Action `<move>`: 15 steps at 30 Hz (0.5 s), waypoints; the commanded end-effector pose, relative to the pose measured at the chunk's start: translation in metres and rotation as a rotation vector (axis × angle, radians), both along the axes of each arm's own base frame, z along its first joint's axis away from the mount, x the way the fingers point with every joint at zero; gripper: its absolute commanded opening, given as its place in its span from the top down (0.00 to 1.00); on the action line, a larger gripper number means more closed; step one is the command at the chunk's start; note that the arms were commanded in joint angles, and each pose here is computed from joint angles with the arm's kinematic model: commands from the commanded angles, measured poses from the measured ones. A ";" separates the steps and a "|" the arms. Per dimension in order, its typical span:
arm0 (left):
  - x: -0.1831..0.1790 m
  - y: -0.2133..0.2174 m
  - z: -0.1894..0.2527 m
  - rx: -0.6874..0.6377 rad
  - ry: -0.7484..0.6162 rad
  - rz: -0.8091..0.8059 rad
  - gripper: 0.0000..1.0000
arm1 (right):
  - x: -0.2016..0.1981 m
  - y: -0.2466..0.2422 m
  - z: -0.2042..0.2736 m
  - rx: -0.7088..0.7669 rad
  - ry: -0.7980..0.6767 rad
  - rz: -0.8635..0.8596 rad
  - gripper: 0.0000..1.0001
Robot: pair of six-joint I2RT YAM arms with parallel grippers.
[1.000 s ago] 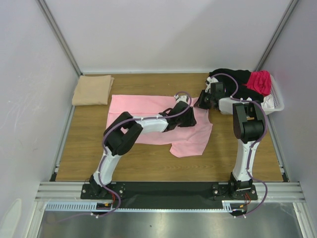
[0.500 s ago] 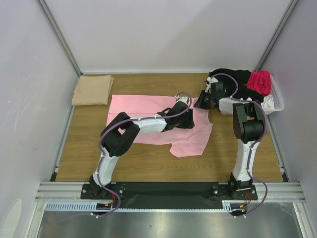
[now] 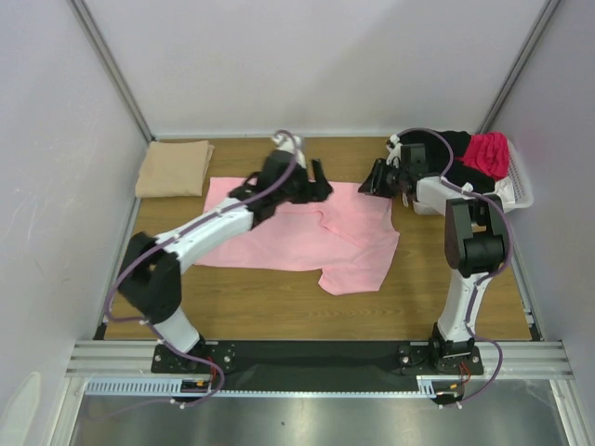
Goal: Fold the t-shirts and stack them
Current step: Fold the tshirt
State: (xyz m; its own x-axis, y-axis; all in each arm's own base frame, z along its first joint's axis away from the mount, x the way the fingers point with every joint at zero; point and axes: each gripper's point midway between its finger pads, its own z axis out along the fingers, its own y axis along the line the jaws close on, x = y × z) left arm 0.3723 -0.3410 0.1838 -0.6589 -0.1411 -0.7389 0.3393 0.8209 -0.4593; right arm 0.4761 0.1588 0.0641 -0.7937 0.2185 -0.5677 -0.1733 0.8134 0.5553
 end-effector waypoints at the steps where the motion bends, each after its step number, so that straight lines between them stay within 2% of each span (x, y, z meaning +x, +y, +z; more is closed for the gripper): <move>1: 0.014 0.070 -0.002 0.046 0.021 0.089 0.19 | 0.015 0.015 0.093 0.052 -0.200 0.077 0.58; 5: 0.034 0.130 -0.018 0.072 0.081 0.171 0.17 | 0.009 0.027 0.120 0.033 -0.245 0.072 0.48; 8: 0.051 0.162 -0.029 0.132 0.085 0.213 0.16 | 0.007 0.025 0.111 -0.031 -0.231 0.007 0.39; 11: 0.068 0.182 -0.047 0.165 0.117 0.245 0.15 | 0.001 0.024 0.092 -0.079 -0.192 -0.059 0.39; 15: 0.089 0.195 -0.069 0.106 0.169 0.272 0.15 | -0.003 0.022 0.052 -0.106 -0.094 -0.129 0.40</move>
